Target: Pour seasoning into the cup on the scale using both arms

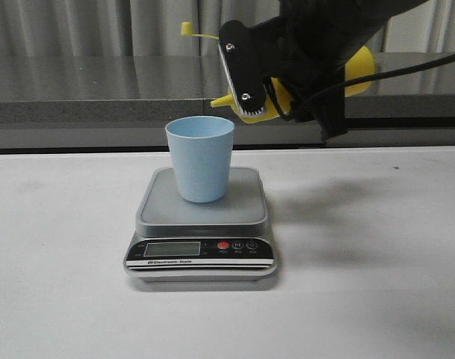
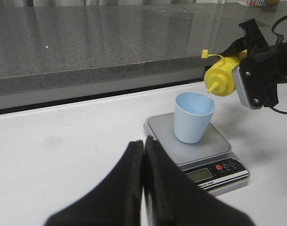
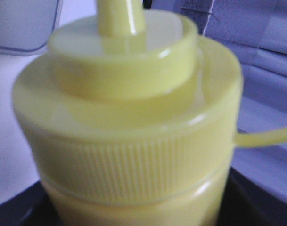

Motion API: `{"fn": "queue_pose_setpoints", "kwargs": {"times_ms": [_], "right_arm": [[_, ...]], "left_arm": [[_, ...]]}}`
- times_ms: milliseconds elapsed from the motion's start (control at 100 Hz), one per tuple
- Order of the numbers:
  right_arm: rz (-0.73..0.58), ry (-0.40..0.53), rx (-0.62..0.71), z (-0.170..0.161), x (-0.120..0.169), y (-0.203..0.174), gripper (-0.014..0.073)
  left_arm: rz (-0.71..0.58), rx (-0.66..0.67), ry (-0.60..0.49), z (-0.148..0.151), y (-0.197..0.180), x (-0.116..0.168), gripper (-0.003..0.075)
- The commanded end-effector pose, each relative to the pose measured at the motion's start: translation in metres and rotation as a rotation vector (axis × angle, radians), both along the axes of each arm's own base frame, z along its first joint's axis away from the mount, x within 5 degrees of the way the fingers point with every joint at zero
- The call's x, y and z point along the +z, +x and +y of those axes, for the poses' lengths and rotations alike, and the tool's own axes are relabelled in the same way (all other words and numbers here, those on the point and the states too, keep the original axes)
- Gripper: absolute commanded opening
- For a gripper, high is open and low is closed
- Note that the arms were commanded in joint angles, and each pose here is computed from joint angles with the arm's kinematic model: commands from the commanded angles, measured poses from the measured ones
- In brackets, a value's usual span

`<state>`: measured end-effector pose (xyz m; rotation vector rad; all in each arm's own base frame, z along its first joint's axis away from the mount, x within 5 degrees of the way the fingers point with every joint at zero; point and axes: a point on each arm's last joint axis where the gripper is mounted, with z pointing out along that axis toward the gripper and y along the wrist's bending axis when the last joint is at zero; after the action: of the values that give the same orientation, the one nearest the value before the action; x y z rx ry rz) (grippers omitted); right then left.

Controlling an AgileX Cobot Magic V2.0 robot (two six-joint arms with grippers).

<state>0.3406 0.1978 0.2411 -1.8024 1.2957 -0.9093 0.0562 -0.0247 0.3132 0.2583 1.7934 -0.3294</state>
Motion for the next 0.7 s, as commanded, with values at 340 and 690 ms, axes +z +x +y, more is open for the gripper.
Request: {"fn": "queue_pose_setpoints", "kwargs": {"times_ms": [340, 690], "right_arm": [[-0.023, 0.291, -0.108, -0.003, 0.04, -0.006, -0.0058], [0.127, 0.885, -0.28, -0.04, 0.071, -0.01, -0.0058]], "left_arm": [[-0.086, 0.012, -0.054, 0.0, 0.001, 0.015, -0.002], [-0.086, 0.012, -0.054, 0.0, 0.001, 0.015, -0.002]]}}
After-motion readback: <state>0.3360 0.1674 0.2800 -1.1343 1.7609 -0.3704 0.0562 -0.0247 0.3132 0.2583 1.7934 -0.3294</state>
